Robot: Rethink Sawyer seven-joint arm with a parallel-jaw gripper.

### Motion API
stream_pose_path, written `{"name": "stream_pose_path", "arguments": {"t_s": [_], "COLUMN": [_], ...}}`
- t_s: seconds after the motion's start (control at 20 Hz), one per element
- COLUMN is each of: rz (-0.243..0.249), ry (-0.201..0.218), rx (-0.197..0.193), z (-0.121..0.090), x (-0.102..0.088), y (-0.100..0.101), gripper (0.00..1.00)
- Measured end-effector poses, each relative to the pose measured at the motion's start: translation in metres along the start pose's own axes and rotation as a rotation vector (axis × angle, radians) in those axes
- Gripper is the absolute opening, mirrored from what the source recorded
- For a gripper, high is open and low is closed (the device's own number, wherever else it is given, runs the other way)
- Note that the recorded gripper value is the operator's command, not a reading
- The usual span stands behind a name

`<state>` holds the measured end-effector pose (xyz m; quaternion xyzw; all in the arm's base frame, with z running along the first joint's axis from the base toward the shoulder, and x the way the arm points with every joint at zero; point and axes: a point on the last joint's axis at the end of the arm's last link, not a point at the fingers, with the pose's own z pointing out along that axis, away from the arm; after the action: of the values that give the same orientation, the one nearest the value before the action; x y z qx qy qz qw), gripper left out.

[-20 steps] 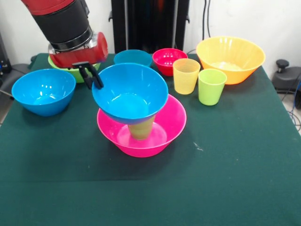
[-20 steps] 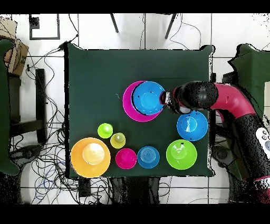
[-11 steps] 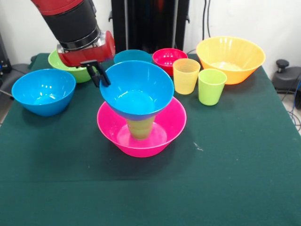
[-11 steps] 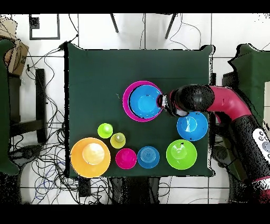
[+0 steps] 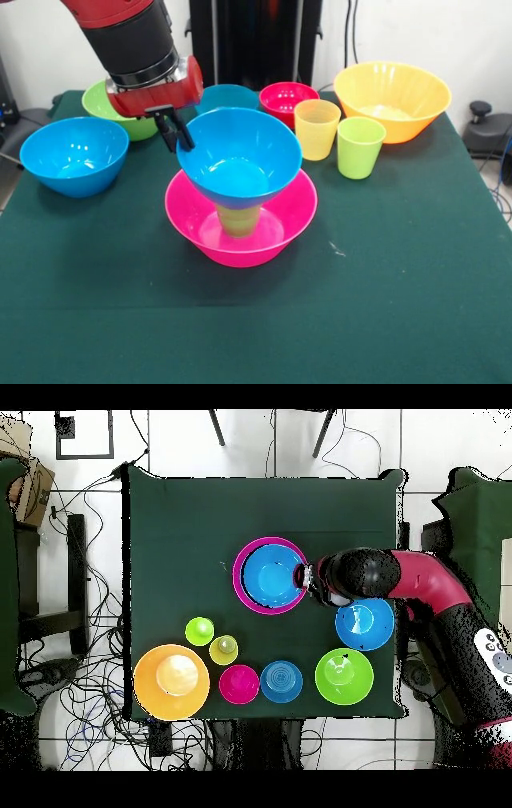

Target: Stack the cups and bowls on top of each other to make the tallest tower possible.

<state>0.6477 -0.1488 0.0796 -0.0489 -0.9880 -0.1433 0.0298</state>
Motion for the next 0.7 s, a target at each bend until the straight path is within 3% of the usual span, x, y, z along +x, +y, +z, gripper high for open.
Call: {"name": "stream_pose_path", "arguments": {"t_s": [0.7], "rz": [-0.005], "ry": [0.000], "rx": [0.005], "z": [0.0008], "x": [0.0000], "y": [0.0005], "gripper": [0.00]}}
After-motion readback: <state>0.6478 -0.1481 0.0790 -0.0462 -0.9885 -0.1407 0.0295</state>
